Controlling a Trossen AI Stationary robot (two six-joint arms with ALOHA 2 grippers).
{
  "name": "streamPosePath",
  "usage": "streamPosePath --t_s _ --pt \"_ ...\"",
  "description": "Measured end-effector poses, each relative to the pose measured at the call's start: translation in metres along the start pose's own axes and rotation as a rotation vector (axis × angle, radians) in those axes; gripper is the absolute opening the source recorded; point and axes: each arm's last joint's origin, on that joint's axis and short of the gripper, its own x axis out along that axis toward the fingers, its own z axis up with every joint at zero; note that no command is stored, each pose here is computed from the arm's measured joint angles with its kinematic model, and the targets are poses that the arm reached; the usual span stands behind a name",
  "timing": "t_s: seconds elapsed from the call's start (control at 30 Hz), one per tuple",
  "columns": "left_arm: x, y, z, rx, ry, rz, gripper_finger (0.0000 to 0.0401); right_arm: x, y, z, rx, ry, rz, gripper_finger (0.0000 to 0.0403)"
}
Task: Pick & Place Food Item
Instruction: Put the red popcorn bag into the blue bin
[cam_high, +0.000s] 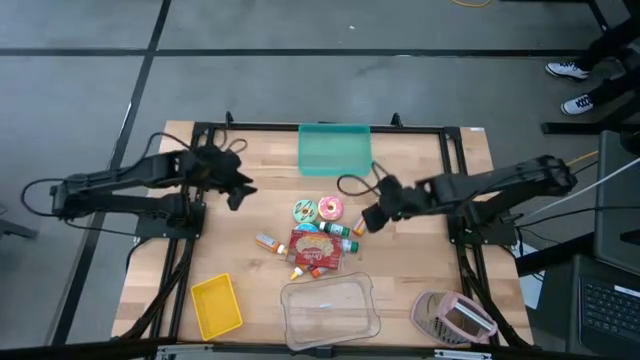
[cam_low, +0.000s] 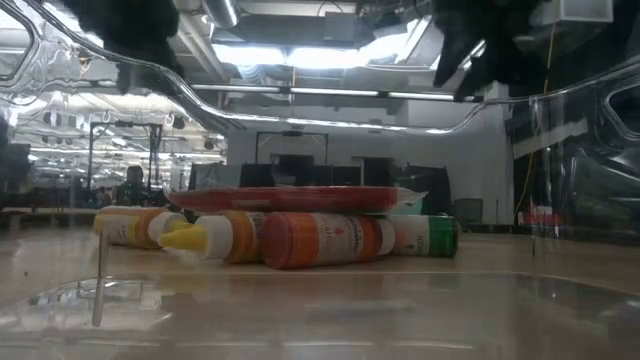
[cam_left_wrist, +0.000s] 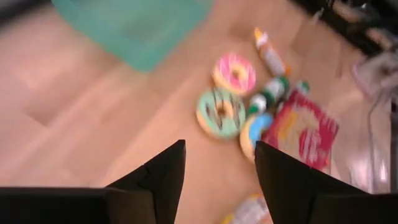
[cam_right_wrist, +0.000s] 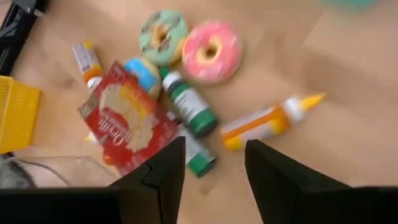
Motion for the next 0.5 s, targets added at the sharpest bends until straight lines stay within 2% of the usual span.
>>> streamPosePath --t_s 0.13,0.2,0.27,0.5 --pt "0.023 0.004 -0.022 -0.074 0.067 -0.078 0.0187 0.027 0.006 -0.025 0.095 0.052 0.118 0.0166" --pt "0.033 0.006 -0.032 -0.121 0.066 -0.129 0.0186 0.037 0.011 -0.033 0.148 0.048 0.214 0.0166" --pt "0.041 0.008 -0.042 -0.163 0.057 -0.155 0.0185 0.048 0.014 -0.039 0.199 0.043 0.263 0.0166" --pt "0.053 0.017 -0.061 -0.205 0.077 -0.145 0.0184 0.077 0.013 -0.051 0.259 0.086 0.204 0.0166"
